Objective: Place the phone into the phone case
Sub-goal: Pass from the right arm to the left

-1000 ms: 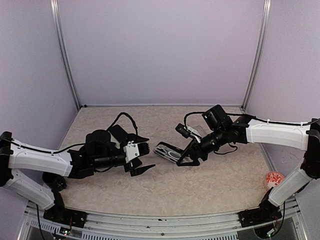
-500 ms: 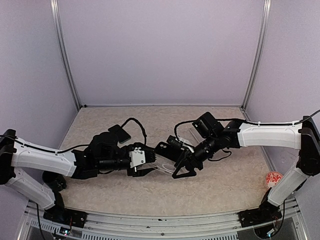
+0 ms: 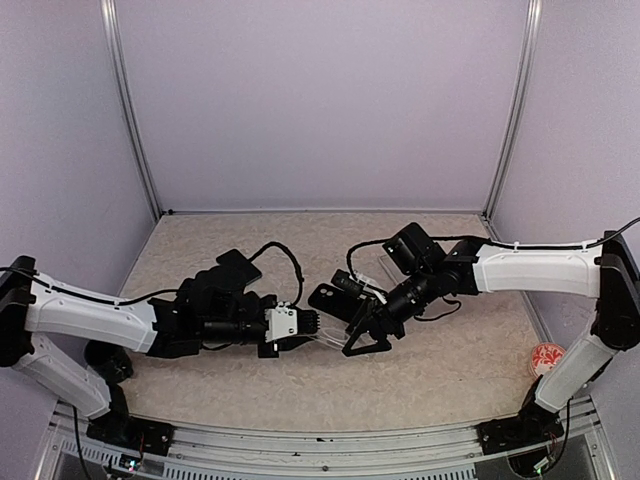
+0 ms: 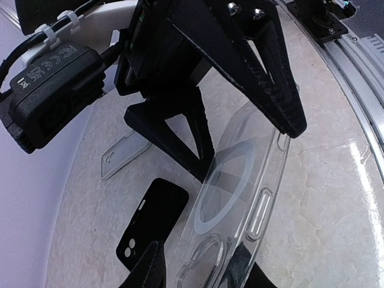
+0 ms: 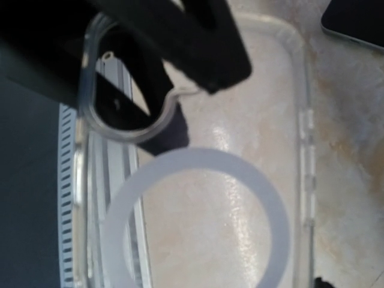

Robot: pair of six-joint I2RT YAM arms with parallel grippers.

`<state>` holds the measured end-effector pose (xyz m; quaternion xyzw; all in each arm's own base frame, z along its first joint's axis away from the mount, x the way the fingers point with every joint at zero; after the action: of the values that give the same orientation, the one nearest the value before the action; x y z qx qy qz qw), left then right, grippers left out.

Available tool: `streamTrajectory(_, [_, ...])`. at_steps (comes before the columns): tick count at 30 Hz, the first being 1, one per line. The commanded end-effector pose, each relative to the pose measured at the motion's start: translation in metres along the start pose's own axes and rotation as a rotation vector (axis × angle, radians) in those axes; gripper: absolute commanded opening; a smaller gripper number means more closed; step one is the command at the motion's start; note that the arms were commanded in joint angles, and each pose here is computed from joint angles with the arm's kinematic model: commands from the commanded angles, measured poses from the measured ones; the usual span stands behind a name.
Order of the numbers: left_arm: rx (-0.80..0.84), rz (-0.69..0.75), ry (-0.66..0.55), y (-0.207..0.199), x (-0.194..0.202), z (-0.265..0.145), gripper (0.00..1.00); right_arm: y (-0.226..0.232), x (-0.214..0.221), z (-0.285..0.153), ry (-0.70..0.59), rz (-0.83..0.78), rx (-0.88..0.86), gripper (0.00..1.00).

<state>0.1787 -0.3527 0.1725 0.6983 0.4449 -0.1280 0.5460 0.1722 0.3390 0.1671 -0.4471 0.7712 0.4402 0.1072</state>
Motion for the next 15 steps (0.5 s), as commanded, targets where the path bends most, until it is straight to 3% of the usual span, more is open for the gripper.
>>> streamTrajectory(1, [0.021,-0.007,-0.024,0.000,-0.008,0.003,0.30,0.007,-0.008,0.002,-0.010,-0.036,-0.025,0.71])
streamTrajectory(5, [0.034,-0.014,-0.019,-0.003,-0.008,0.004,0.17,0.007,-0.009,0.000,-0.013,-0.040,-0.012,0.71])
streamTrajectory(15, [0.048,-0.031,-0.020,-0.006,-0.008,0.000,0.13,-0.003,-0.014,-0.003,-0.021,-0.034,0.040,0.79])
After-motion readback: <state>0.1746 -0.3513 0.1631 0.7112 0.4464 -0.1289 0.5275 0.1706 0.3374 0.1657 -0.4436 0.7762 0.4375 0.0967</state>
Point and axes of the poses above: each gripper's point midway between its finger pads, its own z axis out along the fingers, its own y axis along the line the jaws close on, x = y × z, the point moved 3 cm from there along -z, back along the fingers, and after that the axes turned 9 degrees about z, right-handed, at the moved point
